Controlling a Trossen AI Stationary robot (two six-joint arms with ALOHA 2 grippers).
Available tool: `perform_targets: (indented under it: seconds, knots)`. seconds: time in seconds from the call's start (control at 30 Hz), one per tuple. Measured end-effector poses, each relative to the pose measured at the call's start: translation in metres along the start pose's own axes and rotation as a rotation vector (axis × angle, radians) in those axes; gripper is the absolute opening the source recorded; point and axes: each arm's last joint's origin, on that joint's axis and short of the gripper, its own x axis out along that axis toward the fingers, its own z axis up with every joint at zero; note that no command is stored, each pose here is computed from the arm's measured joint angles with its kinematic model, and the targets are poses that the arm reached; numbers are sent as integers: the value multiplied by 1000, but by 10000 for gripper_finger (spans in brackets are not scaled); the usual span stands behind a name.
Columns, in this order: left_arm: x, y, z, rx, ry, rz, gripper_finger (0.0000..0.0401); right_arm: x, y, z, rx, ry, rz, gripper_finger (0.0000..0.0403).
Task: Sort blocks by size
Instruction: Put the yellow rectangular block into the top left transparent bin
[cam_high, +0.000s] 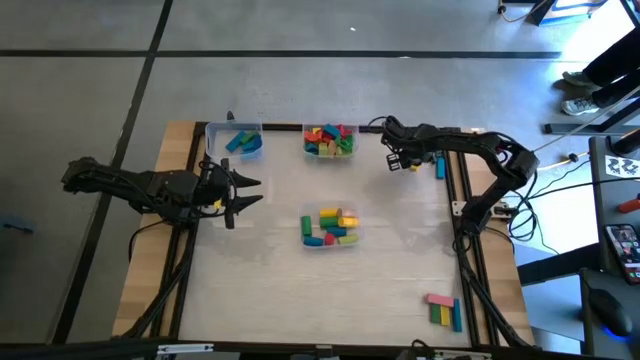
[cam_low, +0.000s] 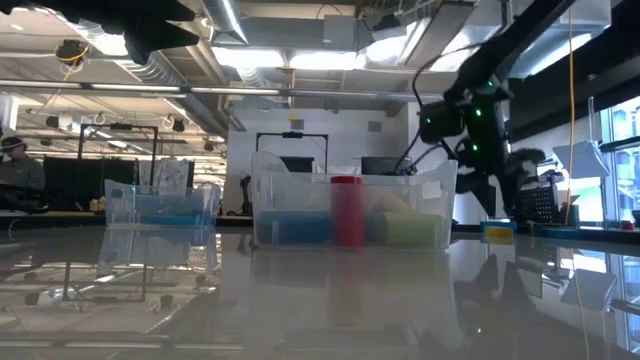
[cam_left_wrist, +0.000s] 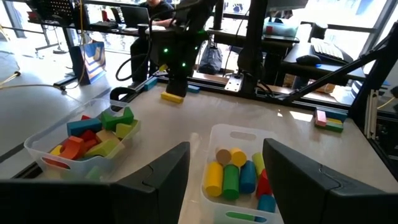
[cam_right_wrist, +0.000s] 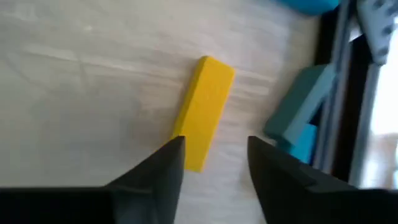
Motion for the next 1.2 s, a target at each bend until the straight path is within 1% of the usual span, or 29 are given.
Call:
perform_targets:
  seconds: [0.13,0.27,0.47,0.57,0.77,0.83,0.97,1.03,1.1,1.2]
  knots:
    - [0,0,0,0,0,0,198,19,-3,-1,64,-15,51,200]
    - [0,0,0,0,0,0,198,32,-6,-4,104,-23,92,202]
    - [0,0,0,7,0,0,198,39,-5,-10,115,-51,115,198]
    - [0,0,0,7,0,0,198,41,-4,-11,92,-60,124,175]
    - [0,0,0,5,0,0,198,41,-4,-11,49,-68,116,108]
    - [0,0,0,4,0,0,198,41,-4,-11,25,-72,111,103]
    - [0,0,0,4,0,0,198,35,-4,-13,2,-101,113,103]
    - [0,0,0,6,-1,0,198,28,-5,-16,-14,-103,120,111]
    - [0,0,0,6,-2,0,198,15,-4,-14,-16,-139,142,118]
    - [0,0,0,5,-5,0,198,-4,-1,-15,-42,-184,170,117]
